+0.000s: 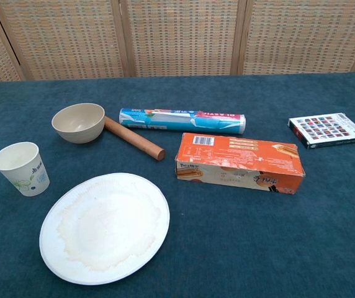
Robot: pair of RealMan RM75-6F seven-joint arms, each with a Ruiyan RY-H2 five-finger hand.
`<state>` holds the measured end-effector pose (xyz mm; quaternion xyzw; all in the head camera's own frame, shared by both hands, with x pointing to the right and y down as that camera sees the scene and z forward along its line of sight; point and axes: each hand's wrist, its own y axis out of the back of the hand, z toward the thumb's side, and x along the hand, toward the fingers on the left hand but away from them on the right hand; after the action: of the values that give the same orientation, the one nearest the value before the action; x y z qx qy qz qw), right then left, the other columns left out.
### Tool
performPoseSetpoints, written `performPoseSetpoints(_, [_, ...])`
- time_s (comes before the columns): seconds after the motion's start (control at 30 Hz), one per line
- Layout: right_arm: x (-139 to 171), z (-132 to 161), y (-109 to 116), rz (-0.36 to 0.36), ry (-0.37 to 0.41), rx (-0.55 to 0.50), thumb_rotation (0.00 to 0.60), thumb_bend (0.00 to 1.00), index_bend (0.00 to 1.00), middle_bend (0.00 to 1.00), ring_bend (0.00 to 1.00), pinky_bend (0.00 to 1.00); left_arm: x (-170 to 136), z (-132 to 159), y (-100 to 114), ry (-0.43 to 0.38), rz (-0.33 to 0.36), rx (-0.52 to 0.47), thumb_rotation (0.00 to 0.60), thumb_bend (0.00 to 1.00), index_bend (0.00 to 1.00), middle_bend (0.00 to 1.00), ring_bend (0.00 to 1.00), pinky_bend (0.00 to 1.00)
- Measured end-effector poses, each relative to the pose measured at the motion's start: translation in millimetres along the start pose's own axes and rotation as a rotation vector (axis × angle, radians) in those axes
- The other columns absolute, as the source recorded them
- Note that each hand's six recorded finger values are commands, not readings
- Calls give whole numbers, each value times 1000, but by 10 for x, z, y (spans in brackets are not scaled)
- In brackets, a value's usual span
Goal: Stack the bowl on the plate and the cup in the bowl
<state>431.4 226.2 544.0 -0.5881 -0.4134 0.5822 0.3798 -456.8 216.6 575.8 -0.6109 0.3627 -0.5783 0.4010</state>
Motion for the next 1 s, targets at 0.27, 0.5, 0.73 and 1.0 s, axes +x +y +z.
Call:
performPoseSetpoints(0.27, [6,-6,3,2,-1,-2,600,138,0,0,0,0,85,33,0,-16,2,-10,600,122,28,0,0,0])
performPoseSetpoints(0.5, [11,11,-5,6,5,2,600,138,0,0,0,0,341,41,161,-40,65,-22,600,222,178,0,0,43])
performPoseSetpoints(0.73, [13,-1,0,5,1,-3,600,138,0,0,0,0,668,91,195,-75,40,11,600,368,254,0,0,61])
performPoseSetpoints(1.0, [-3,-40,-15,13,-8,-17,600,138,0,0,0,0,1228,285,127,-126,-25,116,600,410,270,0,0,62])
